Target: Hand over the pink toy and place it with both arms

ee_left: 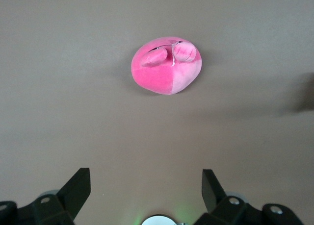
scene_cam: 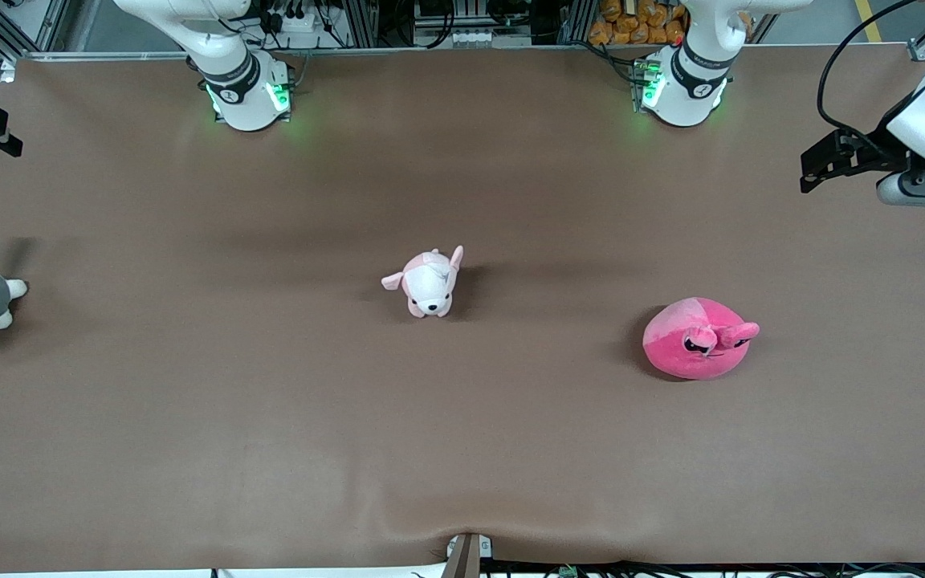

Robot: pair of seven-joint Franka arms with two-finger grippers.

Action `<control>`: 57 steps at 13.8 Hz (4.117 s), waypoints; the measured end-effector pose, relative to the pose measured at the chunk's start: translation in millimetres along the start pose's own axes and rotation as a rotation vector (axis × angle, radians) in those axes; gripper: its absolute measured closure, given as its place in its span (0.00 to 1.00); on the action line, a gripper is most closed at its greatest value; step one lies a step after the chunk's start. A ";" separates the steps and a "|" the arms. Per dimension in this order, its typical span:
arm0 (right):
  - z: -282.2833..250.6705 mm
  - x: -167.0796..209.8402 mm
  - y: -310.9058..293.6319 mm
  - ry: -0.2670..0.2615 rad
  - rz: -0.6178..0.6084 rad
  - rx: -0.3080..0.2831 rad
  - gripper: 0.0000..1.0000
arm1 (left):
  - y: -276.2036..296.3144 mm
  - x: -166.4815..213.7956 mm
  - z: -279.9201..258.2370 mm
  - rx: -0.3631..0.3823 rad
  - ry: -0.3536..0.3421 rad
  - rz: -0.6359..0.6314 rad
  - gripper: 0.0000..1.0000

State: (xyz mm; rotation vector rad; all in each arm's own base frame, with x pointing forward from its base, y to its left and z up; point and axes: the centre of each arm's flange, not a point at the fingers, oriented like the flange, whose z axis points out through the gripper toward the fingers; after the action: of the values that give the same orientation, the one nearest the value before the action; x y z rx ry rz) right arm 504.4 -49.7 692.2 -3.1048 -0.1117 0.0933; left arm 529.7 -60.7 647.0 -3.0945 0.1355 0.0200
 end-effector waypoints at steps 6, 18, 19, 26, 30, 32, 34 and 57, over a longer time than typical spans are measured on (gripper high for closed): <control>0.2 0.2 -0.1 0.000 0.000 0.001 0.00 | 0.7 -2.6 -10.3 0.000 0.009 0.001 0.00; 1.0 0.4 0.2 -0.004 0.001 0.002 0.00 | 32.8 20.2 6.9 0.037 -0.011 -0.124 0.00; 1.2 0.5 0.4 -0.004 0.001 0.002 0.00 | 46.0 20.8 9.5 0.042 -0.014 -0.118 0.00; 1.5 0.6 2.4 -0.004 0.006 0.002 0.00 | 107.1 17.2 16.6 0.069 -0.013 -0.154 0.00; 4.8 3.2 4.0 -0.010 0.009 0.003 0.00 | 129.9 13.1 17.9 0.087 -0.006 -0.172 0.00; 6.5 3.9 8.3 -0.013 0.017 0.004 0.00 | 149.3 16.7 33.0 0.131 -0.012 -0.197 0.00; 6.7 3.6 10.9 -0.014 0.022 0.005 0.00 | 173.0 24.1 58.6 0.208 -0.015 -0.205 0.00; 29.9 25.3 15.3 -0.048 0.024 0.003 0.00 | -63.1 143.7 284.1 -0.151 -0.303 -1.314 0.00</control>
State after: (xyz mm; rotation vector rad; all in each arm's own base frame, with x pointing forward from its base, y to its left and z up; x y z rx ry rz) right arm 528.8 -62.1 660.4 -3.1025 -0.0760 0.1687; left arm 675.3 2.2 363.9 -2.5996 -1.8619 0.4355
